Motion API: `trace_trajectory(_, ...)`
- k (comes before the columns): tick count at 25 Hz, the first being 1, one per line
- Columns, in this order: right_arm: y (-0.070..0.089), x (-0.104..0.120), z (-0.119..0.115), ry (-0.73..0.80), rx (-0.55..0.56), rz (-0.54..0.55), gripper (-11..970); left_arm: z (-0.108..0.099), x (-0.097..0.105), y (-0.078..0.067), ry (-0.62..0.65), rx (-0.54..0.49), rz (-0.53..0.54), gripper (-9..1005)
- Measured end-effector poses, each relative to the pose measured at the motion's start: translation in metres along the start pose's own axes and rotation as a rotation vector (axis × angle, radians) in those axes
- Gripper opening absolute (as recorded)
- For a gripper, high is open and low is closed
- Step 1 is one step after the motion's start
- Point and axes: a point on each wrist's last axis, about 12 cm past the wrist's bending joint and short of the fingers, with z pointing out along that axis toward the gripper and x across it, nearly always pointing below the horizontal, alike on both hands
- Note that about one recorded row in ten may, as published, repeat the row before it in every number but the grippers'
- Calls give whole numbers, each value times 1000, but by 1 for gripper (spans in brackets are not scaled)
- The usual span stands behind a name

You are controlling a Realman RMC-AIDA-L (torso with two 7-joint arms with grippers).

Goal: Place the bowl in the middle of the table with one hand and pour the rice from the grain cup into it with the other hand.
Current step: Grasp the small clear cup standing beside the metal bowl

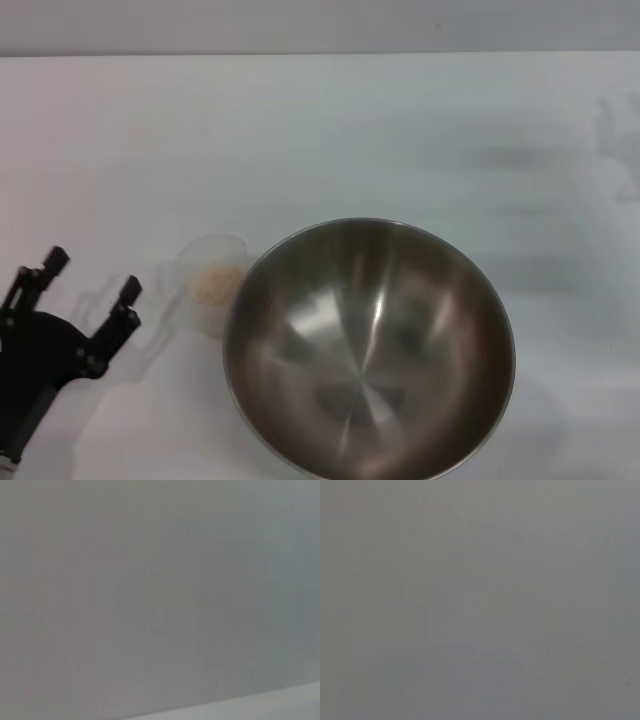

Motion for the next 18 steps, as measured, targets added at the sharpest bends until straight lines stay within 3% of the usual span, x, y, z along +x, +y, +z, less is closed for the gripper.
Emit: trace_trajectory(18,-1,-1,1,-1,2,1,420,7,8,-5,71,37,-4,733)
